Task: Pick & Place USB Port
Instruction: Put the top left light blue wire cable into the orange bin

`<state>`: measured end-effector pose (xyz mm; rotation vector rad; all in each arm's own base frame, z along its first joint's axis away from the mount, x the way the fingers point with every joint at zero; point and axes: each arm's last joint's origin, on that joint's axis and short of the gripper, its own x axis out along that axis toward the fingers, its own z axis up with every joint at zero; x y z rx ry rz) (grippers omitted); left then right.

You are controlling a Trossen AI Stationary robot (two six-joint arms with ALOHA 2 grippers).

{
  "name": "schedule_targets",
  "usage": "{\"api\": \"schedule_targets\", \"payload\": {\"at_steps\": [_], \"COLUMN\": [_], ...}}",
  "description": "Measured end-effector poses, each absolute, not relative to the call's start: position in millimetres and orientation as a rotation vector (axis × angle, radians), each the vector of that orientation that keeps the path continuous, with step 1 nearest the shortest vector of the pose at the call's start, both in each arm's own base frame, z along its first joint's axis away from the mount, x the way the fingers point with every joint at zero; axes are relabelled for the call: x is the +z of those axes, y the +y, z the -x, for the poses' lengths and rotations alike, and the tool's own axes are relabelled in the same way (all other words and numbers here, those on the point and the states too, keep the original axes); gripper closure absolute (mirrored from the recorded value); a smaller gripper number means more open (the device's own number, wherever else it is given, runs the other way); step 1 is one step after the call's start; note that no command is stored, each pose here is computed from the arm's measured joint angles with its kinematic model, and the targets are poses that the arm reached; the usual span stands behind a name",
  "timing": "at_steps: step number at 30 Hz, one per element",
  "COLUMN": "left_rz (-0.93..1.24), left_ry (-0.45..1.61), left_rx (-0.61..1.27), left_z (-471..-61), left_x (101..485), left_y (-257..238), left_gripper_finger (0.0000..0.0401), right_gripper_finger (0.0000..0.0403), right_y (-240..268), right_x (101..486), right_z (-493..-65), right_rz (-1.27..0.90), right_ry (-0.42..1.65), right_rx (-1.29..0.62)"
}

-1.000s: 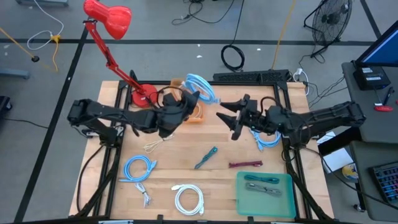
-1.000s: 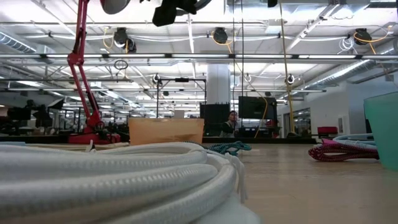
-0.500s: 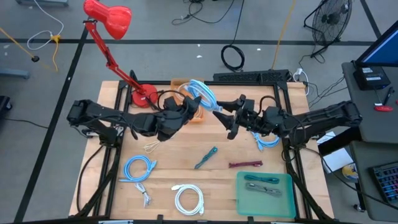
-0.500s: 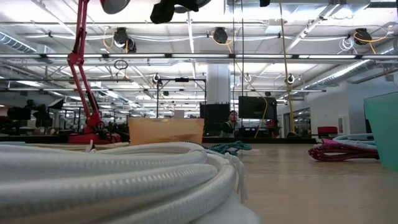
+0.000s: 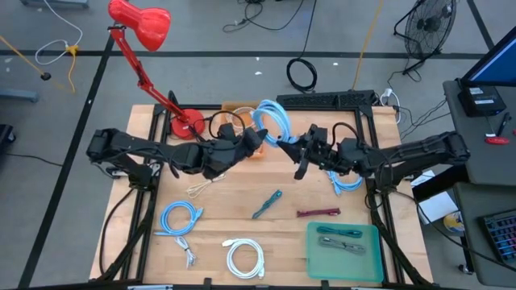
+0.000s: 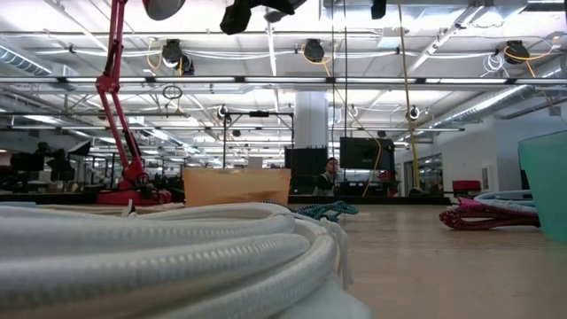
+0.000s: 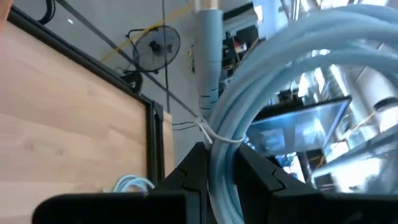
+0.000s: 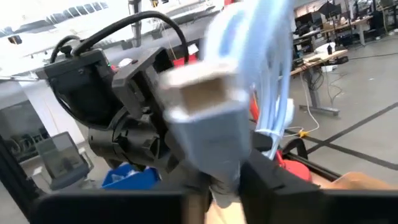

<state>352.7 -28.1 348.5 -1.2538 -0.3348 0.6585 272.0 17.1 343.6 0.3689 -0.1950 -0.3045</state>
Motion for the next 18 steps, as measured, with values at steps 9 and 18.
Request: {"api": "schedule_targets", "payload": {"at_steps": [9,18], "left_rz": [1.134,0.897], "left_ry": [-0.028,0.200], "left_rx": [0.602,0.707], "left_z": [-338,-309], "left_x": [344,339], "left_y": [-36,-44], "left_gripper_finger": [0.0267,0.0296], "right_gripper_finger": [0.0372,0.0372], "right_y": [12,0], "right_x": [352,361], "right_z": [-255,-232], "right_rz": [-0.497,-0.701], "right_ry": [-0.166,-0.129], "right_rx": [-0.248,-0.174]}}
